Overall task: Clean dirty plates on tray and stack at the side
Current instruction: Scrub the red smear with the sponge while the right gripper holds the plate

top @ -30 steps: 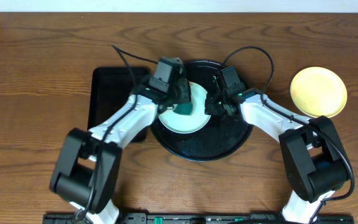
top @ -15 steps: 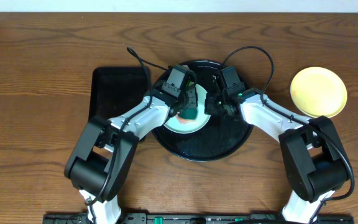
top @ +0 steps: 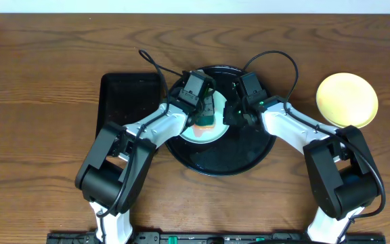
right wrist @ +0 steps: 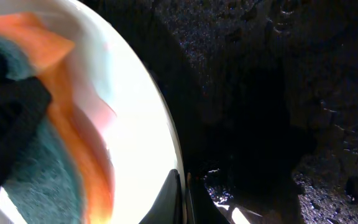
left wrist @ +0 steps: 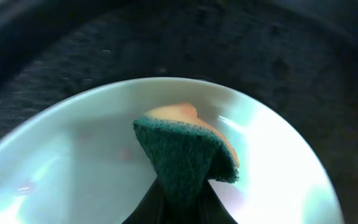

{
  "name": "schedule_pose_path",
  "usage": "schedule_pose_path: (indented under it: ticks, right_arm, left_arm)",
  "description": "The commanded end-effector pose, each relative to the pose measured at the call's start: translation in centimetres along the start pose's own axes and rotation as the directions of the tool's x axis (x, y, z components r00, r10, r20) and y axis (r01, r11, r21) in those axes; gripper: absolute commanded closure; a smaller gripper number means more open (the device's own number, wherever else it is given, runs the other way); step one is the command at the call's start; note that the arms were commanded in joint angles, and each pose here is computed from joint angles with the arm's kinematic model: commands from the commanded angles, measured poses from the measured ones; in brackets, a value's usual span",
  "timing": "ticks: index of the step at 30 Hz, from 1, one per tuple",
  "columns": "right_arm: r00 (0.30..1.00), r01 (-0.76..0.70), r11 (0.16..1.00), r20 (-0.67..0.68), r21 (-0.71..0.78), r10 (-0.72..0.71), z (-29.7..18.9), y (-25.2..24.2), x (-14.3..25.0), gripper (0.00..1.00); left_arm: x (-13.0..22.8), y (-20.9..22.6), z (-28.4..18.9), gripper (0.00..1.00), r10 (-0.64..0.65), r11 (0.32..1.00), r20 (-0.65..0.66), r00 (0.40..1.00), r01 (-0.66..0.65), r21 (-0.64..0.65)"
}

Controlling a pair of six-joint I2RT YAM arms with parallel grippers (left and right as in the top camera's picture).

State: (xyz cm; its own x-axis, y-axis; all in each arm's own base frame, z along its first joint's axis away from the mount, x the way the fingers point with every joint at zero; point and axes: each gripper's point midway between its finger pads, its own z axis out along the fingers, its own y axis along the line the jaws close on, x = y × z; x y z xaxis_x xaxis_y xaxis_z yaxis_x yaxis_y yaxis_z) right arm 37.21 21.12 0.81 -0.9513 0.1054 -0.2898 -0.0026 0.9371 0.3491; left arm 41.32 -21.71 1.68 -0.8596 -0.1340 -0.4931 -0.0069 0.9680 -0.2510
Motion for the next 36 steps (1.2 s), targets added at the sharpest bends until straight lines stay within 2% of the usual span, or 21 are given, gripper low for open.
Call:
schedule_pose_path:
  ticks: [1,5,11,14,18,21,28,36]
  right_arm:
    - [0.999,0.001,1.000,-0.036,-0.014,-0.002,0.2,0.4,1.0,0.99]
    - [0.999,0.001,1.000,-0.035,-0.014,-0.001,0.2,0.4,0.9,0.99]
    - [0.999,0.001,1.000,-0.035,-0.014,-0.002,0.2,0.4,0.9,0.99]
    - [0.999,0.001,1.000,-0.034,-0.014,-0.002,0.2,0.4,0.9,0.99]
    - [1.000,0.001,1.000,-0.030,-0.016,-0.002,0.2,0.5,0.8,0.99]
    - [1.000,0.002,1.000,-0.028,-0.018,-0.002,0.2,0.5,0.8,0.99]
    - [1.000,0.002,1.000,-0.026,-0.020,-0.003,0.2,0.6,0.7,0.99]
    - [1.000,0.002,1.000,-0.027,-0.020,-0.003,0.2,0.6,0.7,0.99]
  left_arm:
    - [-0.2,4.1,0.8,0.93,0.006,0.981,0.016,1.000,-0.003,-0.193]
    - [0.9,5.3,0.0,0.93,0.058,0.962,-0.072,0.996,-0.075,-0.261]
    - [3.2,6.5,-1.3,0.93,0.064,0.942,-0.210,0.976,-0.129,-0.311]
    - [5.0,4.6,-1.3,0.93,0.116,0.969,-0.304,0.945,-0.176,-0.176]
    - [6.3,2.7,-1.4,0.93,0.119,0.987,-0.360,0.925,-0.151,-0.062]
    - [6.8,1.3,-1.4,0.93,0.158,0.986,-0.371,0.915,-0.166,0.012]
    - [6.9,-1.2,-0.6,0.93,0.207,0.978,-0.330,0.921,-0.195,0.071]
    - [5.3,-2.5,0.6,0.93,0.105,0.993,-0.254,0.962,-0.087,0.083]
